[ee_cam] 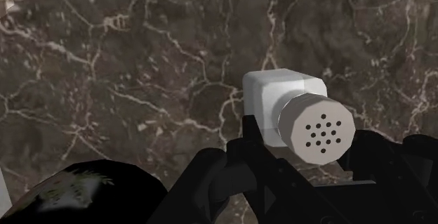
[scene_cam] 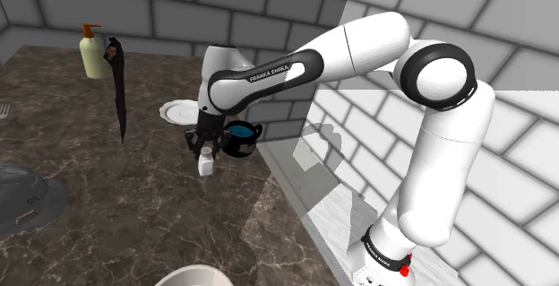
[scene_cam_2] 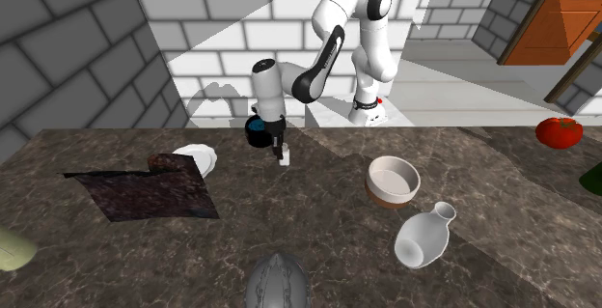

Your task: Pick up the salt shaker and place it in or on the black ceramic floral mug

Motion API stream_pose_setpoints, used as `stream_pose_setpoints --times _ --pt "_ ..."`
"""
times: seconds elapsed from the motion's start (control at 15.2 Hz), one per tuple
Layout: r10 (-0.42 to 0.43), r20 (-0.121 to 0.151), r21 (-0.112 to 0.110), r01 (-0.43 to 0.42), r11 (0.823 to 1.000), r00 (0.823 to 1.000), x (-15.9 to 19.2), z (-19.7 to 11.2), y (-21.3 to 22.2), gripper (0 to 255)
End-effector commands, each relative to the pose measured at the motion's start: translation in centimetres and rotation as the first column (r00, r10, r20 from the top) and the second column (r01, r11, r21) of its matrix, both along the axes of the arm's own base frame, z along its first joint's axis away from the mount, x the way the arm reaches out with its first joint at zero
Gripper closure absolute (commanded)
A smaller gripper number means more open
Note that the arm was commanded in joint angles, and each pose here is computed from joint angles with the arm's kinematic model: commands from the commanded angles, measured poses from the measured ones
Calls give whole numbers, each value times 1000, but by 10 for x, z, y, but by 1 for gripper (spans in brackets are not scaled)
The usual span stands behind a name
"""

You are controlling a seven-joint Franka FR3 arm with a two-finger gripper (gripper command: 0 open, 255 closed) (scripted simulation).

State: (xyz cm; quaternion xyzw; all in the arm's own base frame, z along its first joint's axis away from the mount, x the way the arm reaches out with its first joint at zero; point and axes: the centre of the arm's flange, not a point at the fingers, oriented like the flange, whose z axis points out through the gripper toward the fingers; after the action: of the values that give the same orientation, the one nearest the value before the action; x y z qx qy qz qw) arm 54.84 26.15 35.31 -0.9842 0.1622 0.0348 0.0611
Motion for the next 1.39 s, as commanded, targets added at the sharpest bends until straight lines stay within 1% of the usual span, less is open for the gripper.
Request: stream_pose_setpoints --times 0.0,1.32 --pt "0 0 0 0 1000 1000 0 11 0 255" --pt "0 0 0 0 1000 1000 0 116 0 255"
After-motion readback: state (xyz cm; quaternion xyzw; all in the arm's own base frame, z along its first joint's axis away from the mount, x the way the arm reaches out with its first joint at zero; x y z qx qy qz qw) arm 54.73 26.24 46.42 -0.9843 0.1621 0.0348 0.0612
